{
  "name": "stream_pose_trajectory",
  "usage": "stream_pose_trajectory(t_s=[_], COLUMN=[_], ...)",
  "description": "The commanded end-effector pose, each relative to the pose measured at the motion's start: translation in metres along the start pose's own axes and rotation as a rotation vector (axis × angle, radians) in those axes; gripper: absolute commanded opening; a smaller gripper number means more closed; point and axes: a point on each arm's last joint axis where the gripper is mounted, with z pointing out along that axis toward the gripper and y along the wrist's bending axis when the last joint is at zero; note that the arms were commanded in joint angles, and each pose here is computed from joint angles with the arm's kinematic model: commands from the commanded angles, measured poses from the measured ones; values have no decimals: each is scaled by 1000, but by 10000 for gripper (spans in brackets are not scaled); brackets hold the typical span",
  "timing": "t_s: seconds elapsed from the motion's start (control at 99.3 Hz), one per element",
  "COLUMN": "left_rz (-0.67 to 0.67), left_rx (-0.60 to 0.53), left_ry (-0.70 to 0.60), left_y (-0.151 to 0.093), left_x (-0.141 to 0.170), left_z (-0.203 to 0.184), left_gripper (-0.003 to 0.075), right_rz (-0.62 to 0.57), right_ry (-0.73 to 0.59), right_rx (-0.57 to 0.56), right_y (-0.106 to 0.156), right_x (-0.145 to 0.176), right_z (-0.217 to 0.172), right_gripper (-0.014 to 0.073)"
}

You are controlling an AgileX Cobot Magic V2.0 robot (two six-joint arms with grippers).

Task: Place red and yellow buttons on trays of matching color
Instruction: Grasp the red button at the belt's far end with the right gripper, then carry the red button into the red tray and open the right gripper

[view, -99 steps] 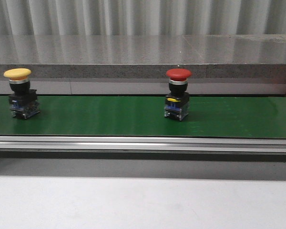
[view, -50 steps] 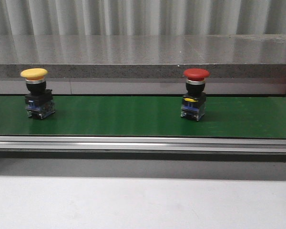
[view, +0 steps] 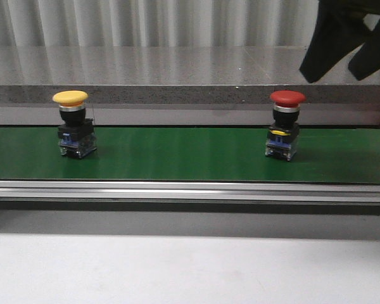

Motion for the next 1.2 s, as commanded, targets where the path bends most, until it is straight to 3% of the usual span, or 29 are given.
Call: stream_pose_trajectory(t_s=[0.0, 0.343, 0.463, 0.494, 0.504, 0.564, 0.615, 0.725, 0.957, 1.189], left_rz=[-6, -6, -6, -6, -6, -6, -6, -6, -6, -6], left_rx=[16, 16, 16, 16, 16, 16, 16, 16, 16, 16], left_ry=[-87, -85, -85, -85, -85, -85, -85, -85, -85, -85], left_y=[-2, -2, -2, -2, -2, -2, -2, -2, -2, -2], left_x=[-13, -12, -12, -12, -12, -12, -12, -12, -12, -12], left_z=[-5, -5, -5, -5, -5, -5, -5, -5, -5, -5], left_gripper=[-19, -19, -19, -19, -19, -19, -19, -19, -19, -19], right_rz=[-12, -3, 3, 6, 6, 3, 3, 9, 137, 387], right_ry=[-88, -33, -1, 0, 10, 25, 34, 47, -35, -150], right_rx=[1, 15, 6, 4, -1, -11, -18, -19, 117, 330], right_y=[3, -7, -7, -7, -7, -6, -7, -16, -83, -169], right_x=[-18, -22, -19, -19, -20, -22, -27, -41, -61, -38], right_z=[-4, 39, 43, 42, 40, 37, 32, 13, -39, -76], right_gripper=[578, 560, 386, 309, 194, 87, 40, 35, 35, 35])
